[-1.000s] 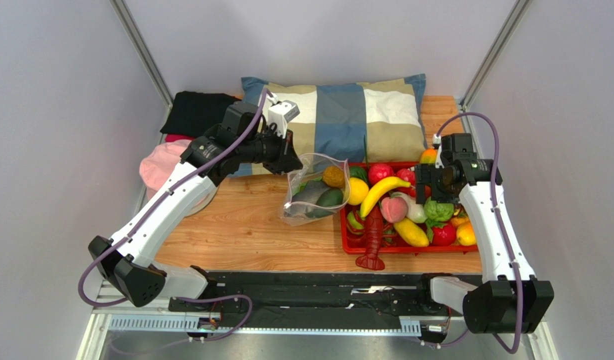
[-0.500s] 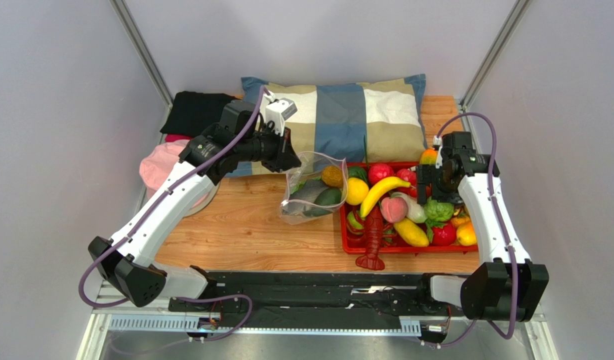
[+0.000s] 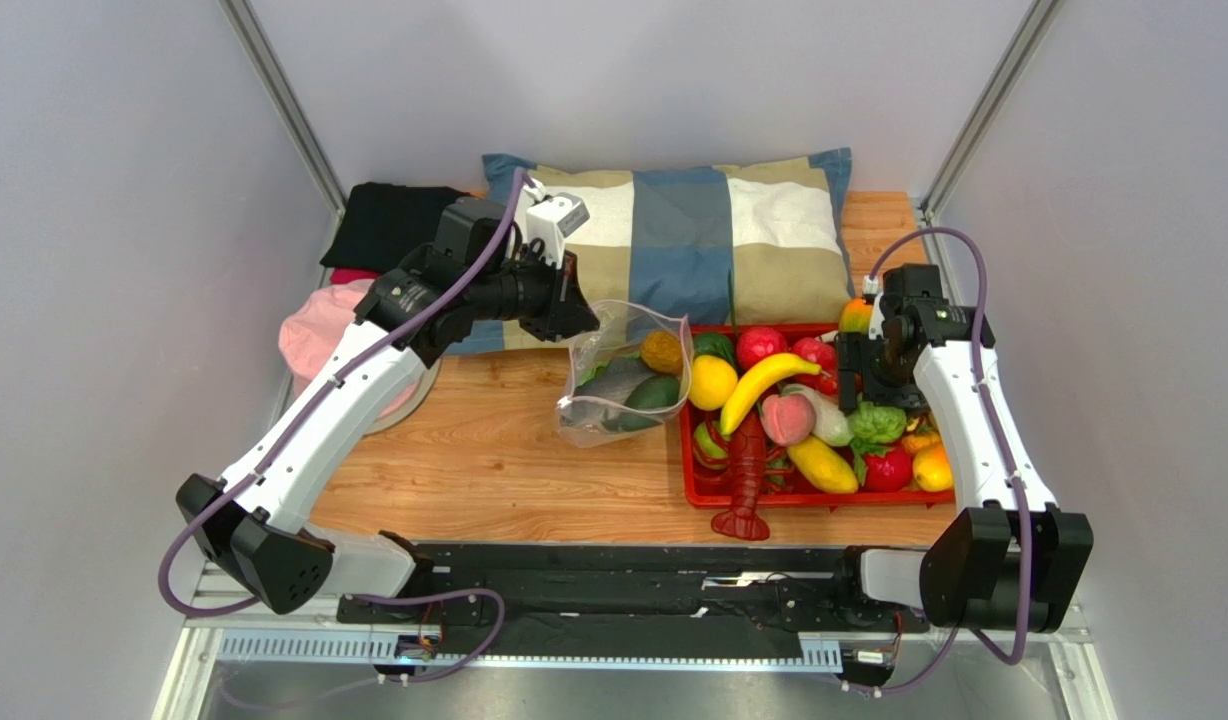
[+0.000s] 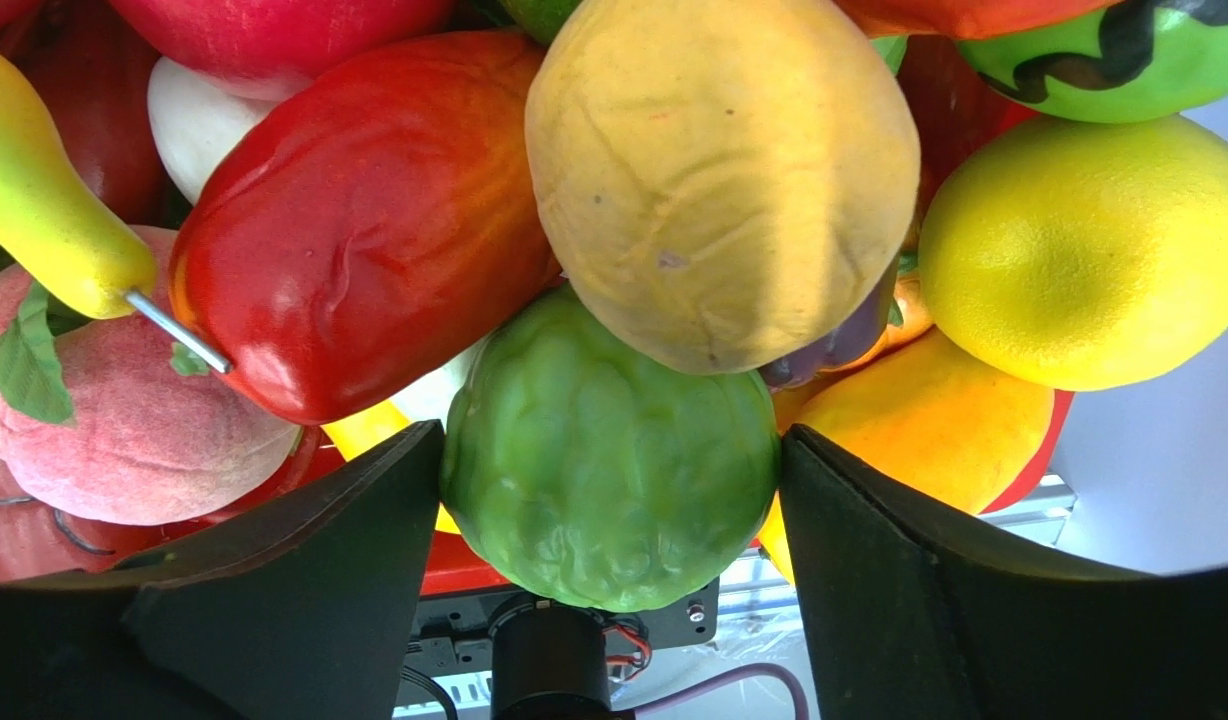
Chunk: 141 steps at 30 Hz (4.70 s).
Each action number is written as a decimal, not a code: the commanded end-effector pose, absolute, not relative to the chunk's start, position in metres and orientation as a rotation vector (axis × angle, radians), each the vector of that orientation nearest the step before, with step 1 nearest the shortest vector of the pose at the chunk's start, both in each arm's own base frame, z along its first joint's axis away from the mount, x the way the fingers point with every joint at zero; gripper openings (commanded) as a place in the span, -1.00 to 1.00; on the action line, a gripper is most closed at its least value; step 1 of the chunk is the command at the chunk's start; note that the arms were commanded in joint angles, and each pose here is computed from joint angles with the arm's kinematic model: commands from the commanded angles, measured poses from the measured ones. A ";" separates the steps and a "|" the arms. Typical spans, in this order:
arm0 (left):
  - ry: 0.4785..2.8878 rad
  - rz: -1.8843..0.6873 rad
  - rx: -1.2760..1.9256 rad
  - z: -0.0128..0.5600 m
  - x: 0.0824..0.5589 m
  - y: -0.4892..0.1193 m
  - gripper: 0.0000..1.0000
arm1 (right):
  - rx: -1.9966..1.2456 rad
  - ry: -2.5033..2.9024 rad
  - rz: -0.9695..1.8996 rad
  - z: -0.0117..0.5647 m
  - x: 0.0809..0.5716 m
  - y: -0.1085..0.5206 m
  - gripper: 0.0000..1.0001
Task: Place the food in the zip-top bag and seal the zipper
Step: Pick up the fake fruit from the bin, then place the fake fruit in the zipper food storage bag, then zip the zipper food storage bag at the center of the board.
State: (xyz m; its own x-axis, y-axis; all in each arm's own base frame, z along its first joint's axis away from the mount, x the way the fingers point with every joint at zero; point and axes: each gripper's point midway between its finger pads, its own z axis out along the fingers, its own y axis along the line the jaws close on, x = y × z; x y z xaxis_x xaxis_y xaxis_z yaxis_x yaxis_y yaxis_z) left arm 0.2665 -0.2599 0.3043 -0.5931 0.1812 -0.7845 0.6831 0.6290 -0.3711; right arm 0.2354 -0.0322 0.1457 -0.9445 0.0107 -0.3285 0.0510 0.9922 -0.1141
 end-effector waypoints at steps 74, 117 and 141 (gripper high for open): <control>2.192 -1.242 0.605 0.319 0.281 -0.287 -1.00 | -1.677 1.297 0.789 0.300 0.192 0.315 0.65; 1.414 -0.839 1.030 0.310 0.213 -0.171 0.67 | -1.544 1.249 0.586 0.325 0.226 0.366 -1.00; 1.327 -0.863 1.096 0.306 0.231 -0.207 -1.00 | -1.497 1.262 0.613 0.343 0.227 0.363 -0.59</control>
State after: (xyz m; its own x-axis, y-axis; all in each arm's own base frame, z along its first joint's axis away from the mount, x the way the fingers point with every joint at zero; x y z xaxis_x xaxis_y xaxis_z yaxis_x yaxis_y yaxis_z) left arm 0.2334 -0.2063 0.2830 0.0013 0.1099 -0.9939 0.9490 0.3133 0.0359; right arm 0.2237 0.3561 0.2946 0.2942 -0.4916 -0.8196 -0.9322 0.0417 -0.3597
